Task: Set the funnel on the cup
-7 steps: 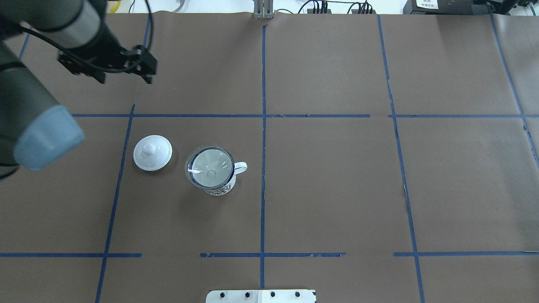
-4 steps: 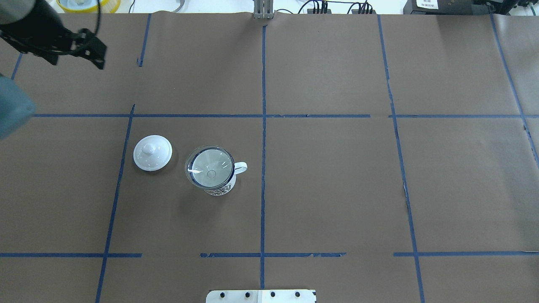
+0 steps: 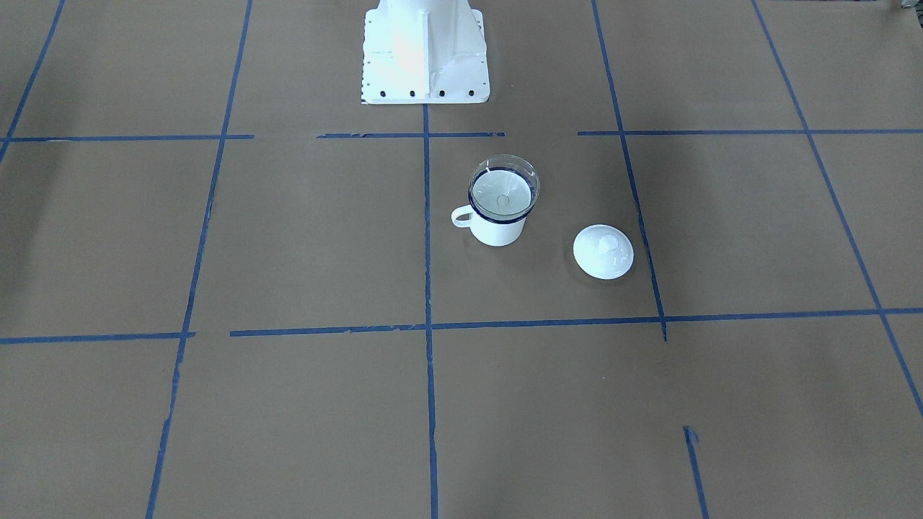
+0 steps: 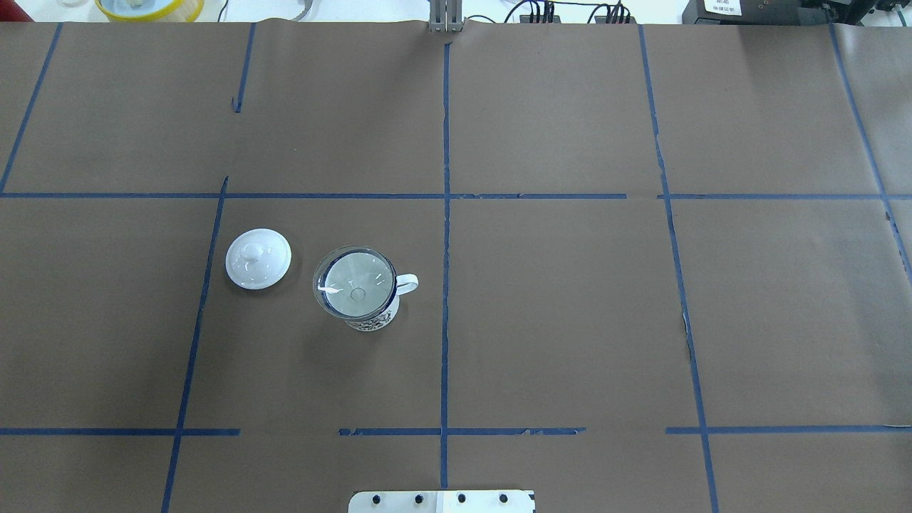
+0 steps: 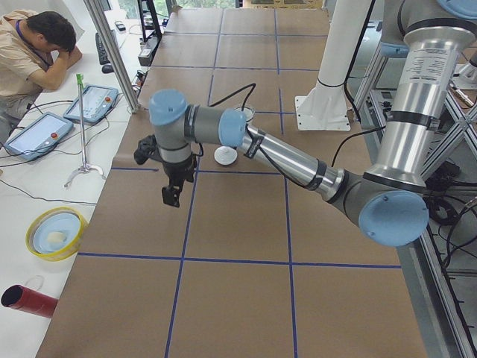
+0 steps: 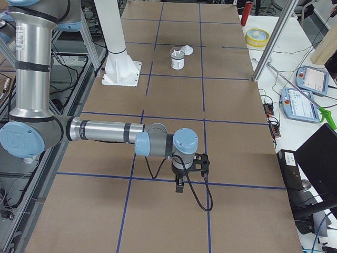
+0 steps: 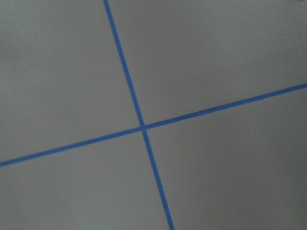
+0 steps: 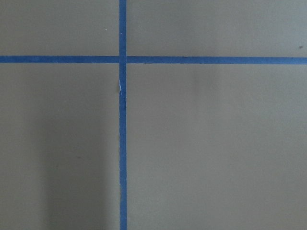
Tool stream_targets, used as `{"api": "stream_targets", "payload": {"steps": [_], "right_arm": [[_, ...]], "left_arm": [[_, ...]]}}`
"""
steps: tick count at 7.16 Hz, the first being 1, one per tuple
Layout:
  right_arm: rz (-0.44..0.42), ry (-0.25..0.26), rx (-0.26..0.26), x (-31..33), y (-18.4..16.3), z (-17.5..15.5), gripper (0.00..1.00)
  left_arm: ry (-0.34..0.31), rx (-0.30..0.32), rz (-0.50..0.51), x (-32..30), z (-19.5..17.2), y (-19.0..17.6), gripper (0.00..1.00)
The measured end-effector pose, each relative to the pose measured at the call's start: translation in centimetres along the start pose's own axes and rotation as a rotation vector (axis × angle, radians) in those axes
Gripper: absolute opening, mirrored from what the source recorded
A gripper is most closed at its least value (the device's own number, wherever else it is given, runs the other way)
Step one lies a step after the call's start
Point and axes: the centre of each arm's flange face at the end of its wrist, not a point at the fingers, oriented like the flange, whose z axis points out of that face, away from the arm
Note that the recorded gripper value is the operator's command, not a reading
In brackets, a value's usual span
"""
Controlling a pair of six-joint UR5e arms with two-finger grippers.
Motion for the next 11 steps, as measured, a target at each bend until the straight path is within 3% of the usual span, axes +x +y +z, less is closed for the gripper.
{"api": "stream_targets", "payload": {"steps": [3,5,11], "right_arm": [[-0.001,0.0,0.001,0.0,0.0,0.0,1.0],[-0.001,0.0,0.001,0.0,0.0,0.0,1.0],[0.0,0.0,0.0,0.0,0.0,0.0,1.0]], "left_arm": [[-0.047,0.04,-0.138,-1.7,1.7,2.1,1.0],[-0.061,0.074,-0.131,-1.7,2.3,2.6,1.0],[-0.06,0.086,-0.084,-0.7,2.2,1.9,1.0]]}}
